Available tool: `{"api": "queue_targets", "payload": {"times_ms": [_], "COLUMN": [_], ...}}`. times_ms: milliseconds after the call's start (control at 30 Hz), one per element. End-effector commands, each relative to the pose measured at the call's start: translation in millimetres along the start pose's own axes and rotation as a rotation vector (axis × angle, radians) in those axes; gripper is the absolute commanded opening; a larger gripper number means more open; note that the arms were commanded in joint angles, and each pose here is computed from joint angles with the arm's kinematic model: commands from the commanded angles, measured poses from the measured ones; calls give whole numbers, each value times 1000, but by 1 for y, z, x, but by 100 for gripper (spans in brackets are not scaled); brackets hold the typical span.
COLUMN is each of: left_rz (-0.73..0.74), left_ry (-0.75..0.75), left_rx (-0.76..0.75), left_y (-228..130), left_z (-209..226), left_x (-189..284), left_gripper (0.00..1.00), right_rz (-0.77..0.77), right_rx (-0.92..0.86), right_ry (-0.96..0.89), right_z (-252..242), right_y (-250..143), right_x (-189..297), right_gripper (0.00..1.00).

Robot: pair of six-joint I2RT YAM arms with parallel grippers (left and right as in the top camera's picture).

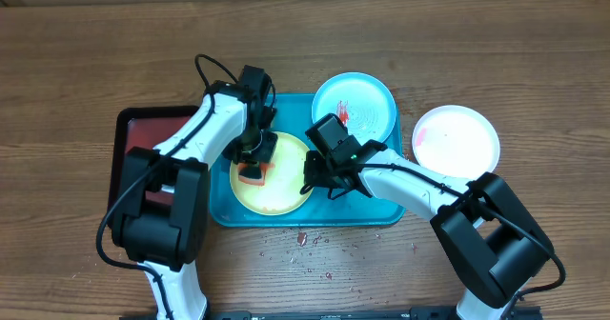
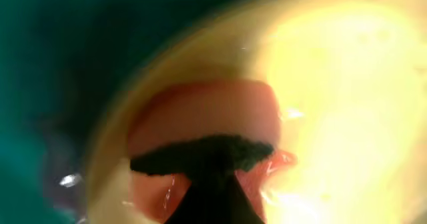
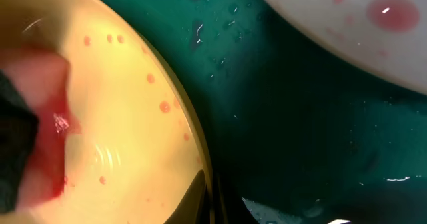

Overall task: Clean dirty plates on tray and stack at the side
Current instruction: 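Scrub the yellow-green plate with the sponge in left gripper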

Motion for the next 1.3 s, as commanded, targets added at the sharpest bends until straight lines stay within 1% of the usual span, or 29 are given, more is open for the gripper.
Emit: {"api": "queue_targets", "payload": {"times_ms": [0,67,167,267,367,433,467,533,633,733,800,833,933,967,1000,1033,1067,1100,1167,1200,1267], "left_rz": [136,158,162,125,37,-45,-86,-153,-201,-213,-186,-157,-29,21,48,57,56,44,2,-18,-72], "left_ry": [-397,-462,-393,-203,71,280,371,501,578,571,514,463,188,32,-88,-169,-218,-251,-259,-260,-246], "left_rx": [-313,-351,-296,-122,165,377,460,569,598,579,515,458,185,42,-65,-140,-189,-224,-229,-223,-155], "left_y": [-24,-30,-27,-15,-1,4,4,5,6,9,10,10,7,2,-1,-3,-4,-3,4,7,19], "left_z": [-36,-40,-34,-16,13,35,44,55,57,50,39,32,-3,-22,-37,-46,-53,-57,-60,-61,-56], "left_x": [-12,-9,-12,-17,-19,-14,-11,-3,4,6,3,0,-10,-12,-12,-11,-11,-10,-10,-10,-8], "left_gripper": [4,4,4,4,4,4,4,4,4,4,4,4,4,4,4,4,4,4,4,4,4], "right_rz": [-12,-12,-12,-12,-11,-11,-11,-11,-11,-12,-12,-12,-12,-12,-12,-12,-12,-12,-11,-11,-10], "right_rx": [-8,-8,-8,-8,-8,-8,-8,-8,-8,-8,-8,-8,-8,-8,-8,-8,-8,-8,-8,-8,-8], "right_ry": [-16,-16,-16,-15,-16,-16,-16,-16,-16,-15,-15,-15,-15,-15,-15,-15,-15,-15,-15,-15,-16], "right_z": [-1,-1,-1,-1,-1,-1,-1,-1,-1,-1,-1,-1,-1,-1,-1,-1,-1,-1,-1,-1,-1], "right_y": [5,4,4,4,4,4,4,4,4,4,4,4,4,4,4,4,4,4,4,4,4], "right_x": [-2,-2,-2,-2,-2,-2,-2,-2,-2,-2,-2,-2,-2,-2,-2,-2,-2,-2,-2,-2,-2], "right_gripper": [4,4,4,4,4,4,4,4,4,4,4,4,4,4,4,4,4,4,4,4,4]}}
Point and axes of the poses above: each gripper's point midway between its finger pads, its own x axis back along the fingers, its own z axis along the line the jaws close on, y = z × x, the point moved 8 cm from there along x, back along the fingers, and after that the axes turned 12 degrees about x, right-handed, at the moved point
